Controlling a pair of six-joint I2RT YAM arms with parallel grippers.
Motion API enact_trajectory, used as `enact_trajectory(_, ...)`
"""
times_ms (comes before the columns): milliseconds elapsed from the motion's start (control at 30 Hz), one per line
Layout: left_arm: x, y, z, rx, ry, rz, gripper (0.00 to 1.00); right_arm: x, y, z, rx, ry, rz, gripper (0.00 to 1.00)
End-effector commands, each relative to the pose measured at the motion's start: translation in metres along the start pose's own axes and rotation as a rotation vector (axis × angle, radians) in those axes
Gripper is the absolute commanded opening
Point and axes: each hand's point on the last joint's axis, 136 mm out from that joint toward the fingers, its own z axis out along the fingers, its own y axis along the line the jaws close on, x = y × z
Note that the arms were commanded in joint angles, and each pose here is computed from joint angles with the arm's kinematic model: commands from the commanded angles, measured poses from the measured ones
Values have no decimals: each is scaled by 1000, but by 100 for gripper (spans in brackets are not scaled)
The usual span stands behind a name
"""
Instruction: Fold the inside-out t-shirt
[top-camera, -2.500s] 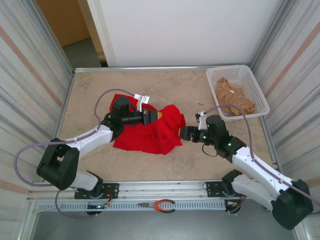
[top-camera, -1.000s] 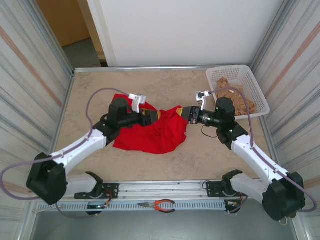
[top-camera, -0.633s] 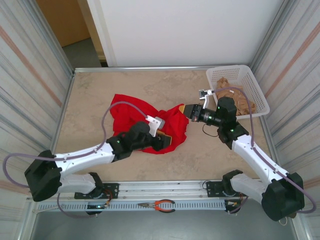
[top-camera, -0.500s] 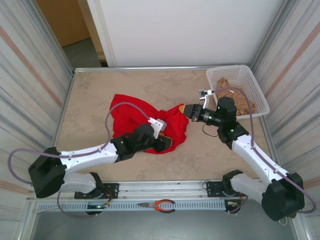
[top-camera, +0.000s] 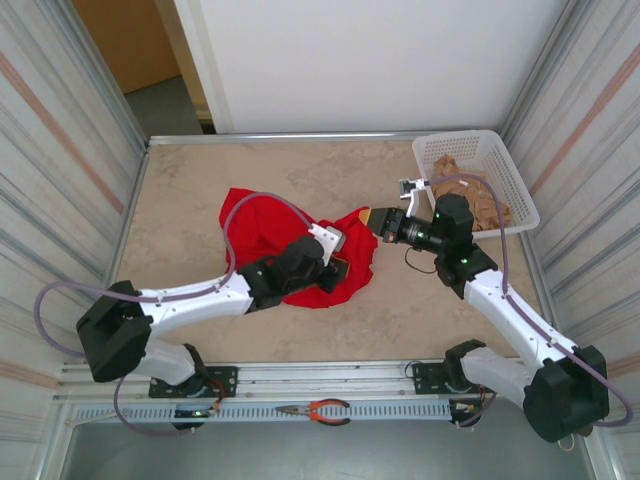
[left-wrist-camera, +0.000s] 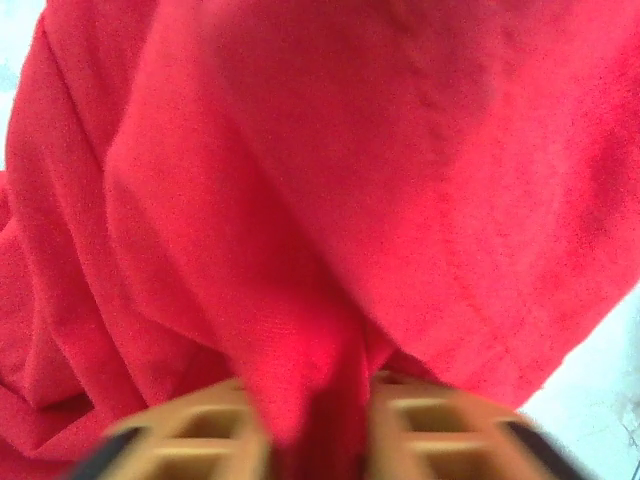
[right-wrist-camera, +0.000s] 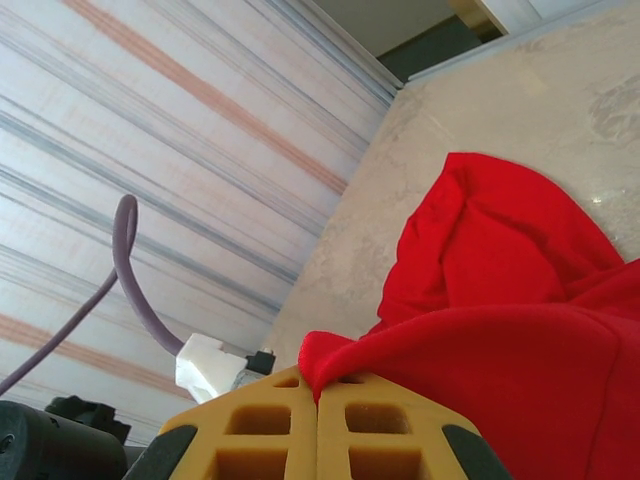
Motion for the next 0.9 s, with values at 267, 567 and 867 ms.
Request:
enact_trajectory(267, -43, 15, -77, 142, -250, -84, 0, 10, -84, -17, 235, -32, 109, 0)
enact_trajectory(567, -12, 26, -71, 193, -216, -153, 0, 52, -120, -15, 375, 64, 159, 64)
enact_trajectory(867, -4, 26, -67, 201, -191, -159, 0, 53, -61, -16, 464, 94, -15, 70)
